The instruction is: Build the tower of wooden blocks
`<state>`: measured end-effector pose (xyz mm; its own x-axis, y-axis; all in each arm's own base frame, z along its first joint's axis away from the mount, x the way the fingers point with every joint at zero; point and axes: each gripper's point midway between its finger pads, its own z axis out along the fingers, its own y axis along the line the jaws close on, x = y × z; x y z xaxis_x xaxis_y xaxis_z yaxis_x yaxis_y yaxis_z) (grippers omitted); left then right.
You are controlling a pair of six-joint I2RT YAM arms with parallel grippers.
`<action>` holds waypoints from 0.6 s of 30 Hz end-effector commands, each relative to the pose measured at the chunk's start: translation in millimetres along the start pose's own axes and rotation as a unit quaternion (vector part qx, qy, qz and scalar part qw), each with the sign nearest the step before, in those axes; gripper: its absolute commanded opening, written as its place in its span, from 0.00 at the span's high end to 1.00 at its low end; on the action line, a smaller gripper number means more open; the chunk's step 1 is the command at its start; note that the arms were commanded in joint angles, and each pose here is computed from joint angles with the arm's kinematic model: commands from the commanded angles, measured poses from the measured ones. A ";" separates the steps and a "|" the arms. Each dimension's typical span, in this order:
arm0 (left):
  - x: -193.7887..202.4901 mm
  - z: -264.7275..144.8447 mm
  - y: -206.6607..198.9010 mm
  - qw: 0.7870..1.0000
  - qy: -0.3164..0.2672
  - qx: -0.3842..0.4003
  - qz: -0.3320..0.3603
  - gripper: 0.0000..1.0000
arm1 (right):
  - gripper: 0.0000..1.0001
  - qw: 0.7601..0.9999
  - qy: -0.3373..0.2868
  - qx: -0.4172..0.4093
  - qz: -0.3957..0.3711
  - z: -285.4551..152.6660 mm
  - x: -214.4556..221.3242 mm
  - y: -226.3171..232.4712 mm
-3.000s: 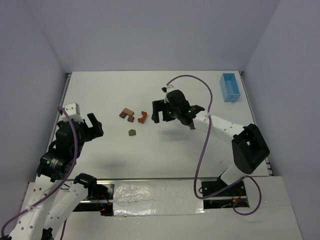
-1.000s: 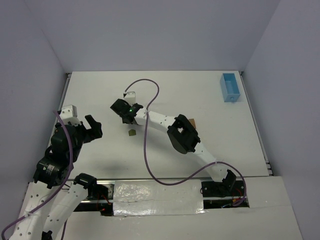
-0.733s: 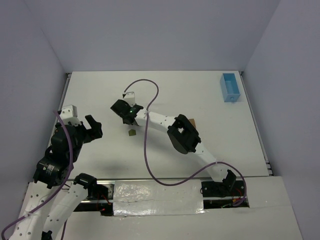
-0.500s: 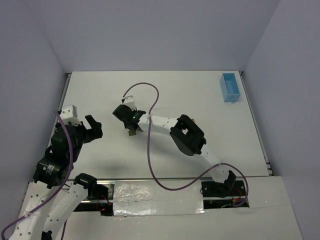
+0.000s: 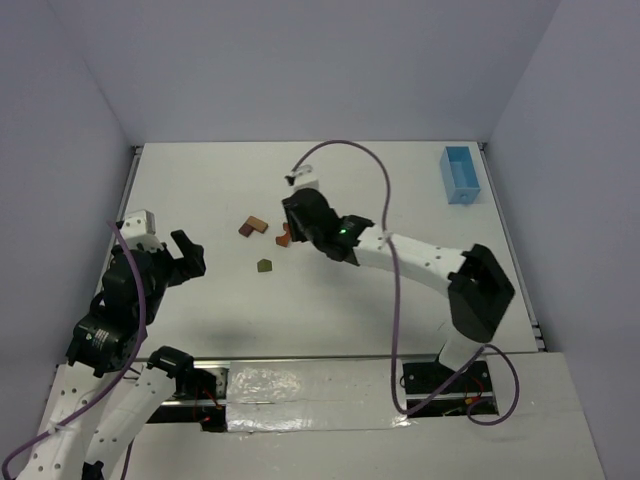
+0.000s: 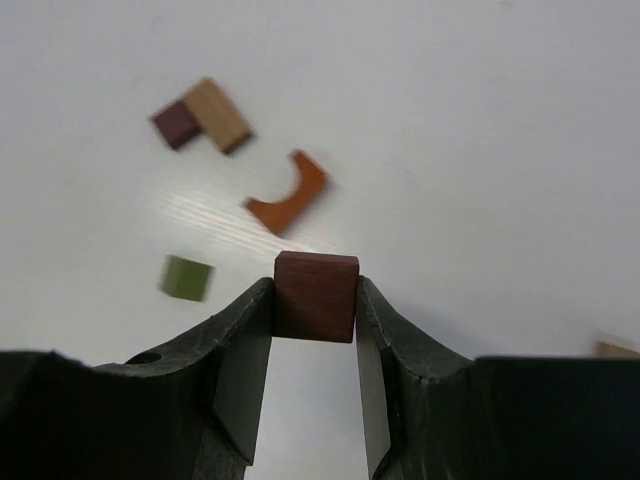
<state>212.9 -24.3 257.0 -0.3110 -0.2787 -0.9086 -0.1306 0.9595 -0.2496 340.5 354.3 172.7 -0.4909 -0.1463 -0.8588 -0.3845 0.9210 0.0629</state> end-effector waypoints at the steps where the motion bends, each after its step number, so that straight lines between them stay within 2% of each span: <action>1: -8.5 1.4 -2.5 1.000 -0.018 0.004 0.006 0.00 | 0.69 0.999 0.019 0.025 -0.006 -11.1 16.0 -66.9; 2: -8.2 1.7 -2.7 1.000 -0.017 0.005 0.007 0.01 | 0.69 0.999 0.034 0.032 -0.020 -12.4 35.7 -83.1; 7: -6.8 3.8 -2.8 1.000 -0.012 0.002 0.009 0.01 | 0.68 0.996 0.049 0.073 -0.011 -23.8 54.8 -152.0; 13: -5.1 5.9 -2.1 1.000 -0.008 -0.002 0.011 0.01 | 0.69 0.994 0.069 0.082 0.003 -17.4 75.8 -195.0; 18: -1.5 9.9 -4.1 1.000 0.003 -0.001 0.016 0.00 | 0.68 0.994 0.079 0.076 0.018 -12.7 82.7 -213.4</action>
<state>217.2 -26.2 250.7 -0.3393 -0.2678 -0.9017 -0.1364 0.9625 -0.2345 360.8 137.7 81.1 -0.6706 -0.1617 -0.7240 -0.2055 0.9783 -0.0281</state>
